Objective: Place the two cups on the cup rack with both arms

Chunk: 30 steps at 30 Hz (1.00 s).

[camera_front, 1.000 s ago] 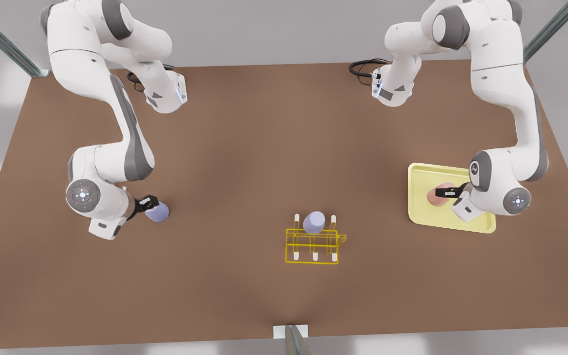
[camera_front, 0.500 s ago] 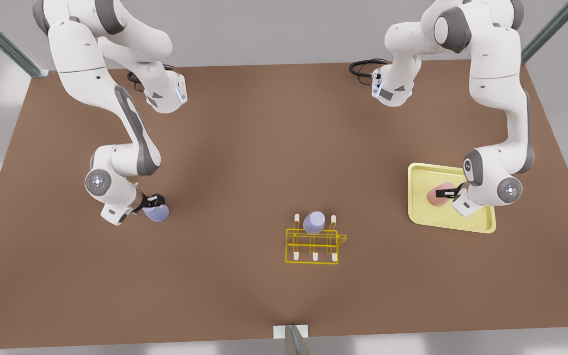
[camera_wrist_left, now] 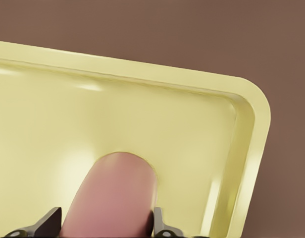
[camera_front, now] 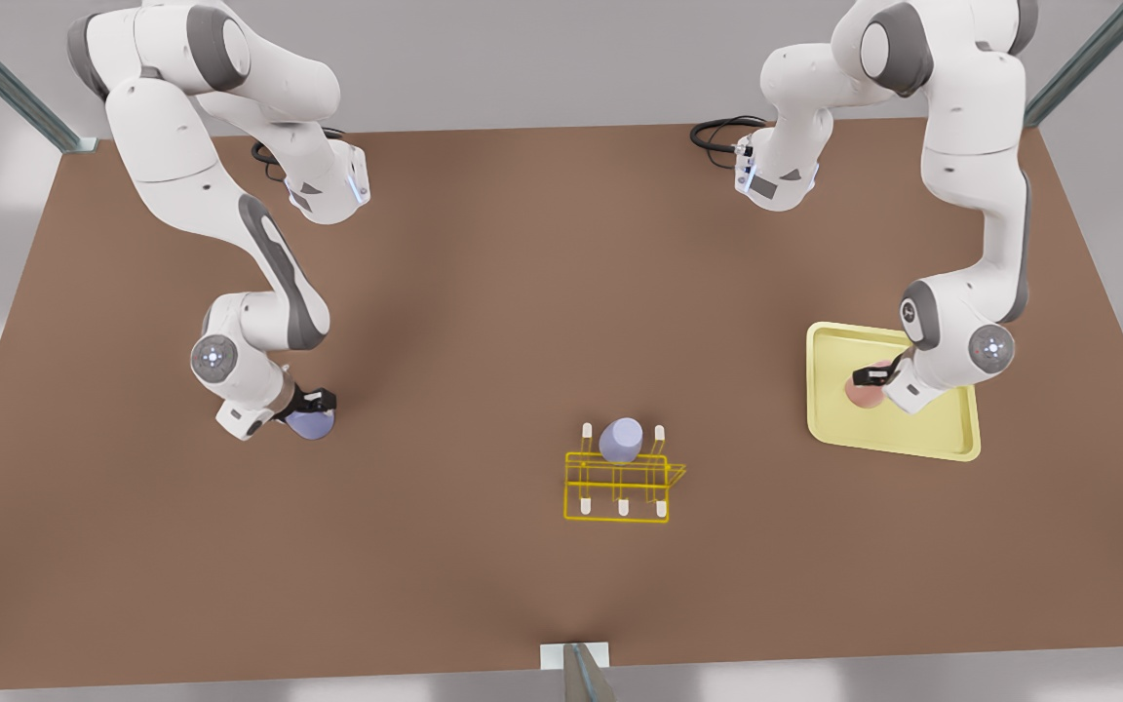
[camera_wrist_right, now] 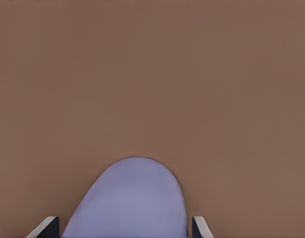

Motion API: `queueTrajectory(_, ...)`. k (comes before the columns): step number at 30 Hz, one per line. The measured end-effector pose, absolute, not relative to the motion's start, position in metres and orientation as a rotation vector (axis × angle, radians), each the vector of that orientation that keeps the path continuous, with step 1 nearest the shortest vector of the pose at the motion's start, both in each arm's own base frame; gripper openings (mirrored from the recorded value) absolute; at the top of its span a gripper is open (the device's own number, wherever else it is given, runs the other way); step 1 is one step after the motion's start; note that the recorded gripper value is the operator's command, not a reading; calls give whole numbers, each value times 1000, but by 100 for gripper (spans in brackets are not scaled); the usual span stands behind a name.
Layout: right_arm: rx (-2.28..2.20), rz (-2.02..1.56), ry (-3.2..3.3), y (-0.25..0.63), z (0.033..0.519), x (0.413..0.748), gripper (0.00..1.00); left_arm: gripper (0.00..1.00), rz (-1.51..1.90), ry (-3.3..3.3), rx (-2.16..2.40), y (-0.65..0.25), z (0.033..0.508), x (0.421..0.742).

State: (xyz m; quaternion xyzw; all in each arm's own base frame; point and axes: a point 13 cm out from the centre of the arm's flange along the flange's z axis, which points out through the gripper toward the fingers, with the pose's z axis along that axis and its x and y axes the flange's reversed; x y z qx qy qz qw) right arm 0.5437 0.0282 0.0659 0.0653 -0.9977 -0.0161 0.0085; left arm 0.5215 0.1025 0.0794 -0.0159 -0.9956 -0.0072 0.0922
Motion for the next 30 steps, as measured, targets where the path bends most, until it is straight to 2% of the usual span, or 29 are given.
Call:
queueTrajectory(3,197,-49,-3136,28,66,545,98,80,-28,-2968,-53,103,80,524)
queueTrajectory(5,190,-51,-3146,28,67,547,83,81,-31,-2974,-56,103,80,526)
queueTrajectory(6,187,-52,-3150,28,67,548,80,81,-31,-2977,-56,103,80,527)
queueTrajectory(17,192,-51,-3186,26,81,561,78,83,-32,-2984,-58,103,80,529)
queueTrajectory(21,223,-51,-3241,35,118,585,78,83,-26,-2992,-60,102,94,535)
queueTrajectory(26,220,-207,-3268,97,169,619,78,83,-4,-3020,-99,68,141,571)
queueTrajectory(30,209,-398,-3259,167,211,658,78,83,68,-3062,-276,-45,185,634)
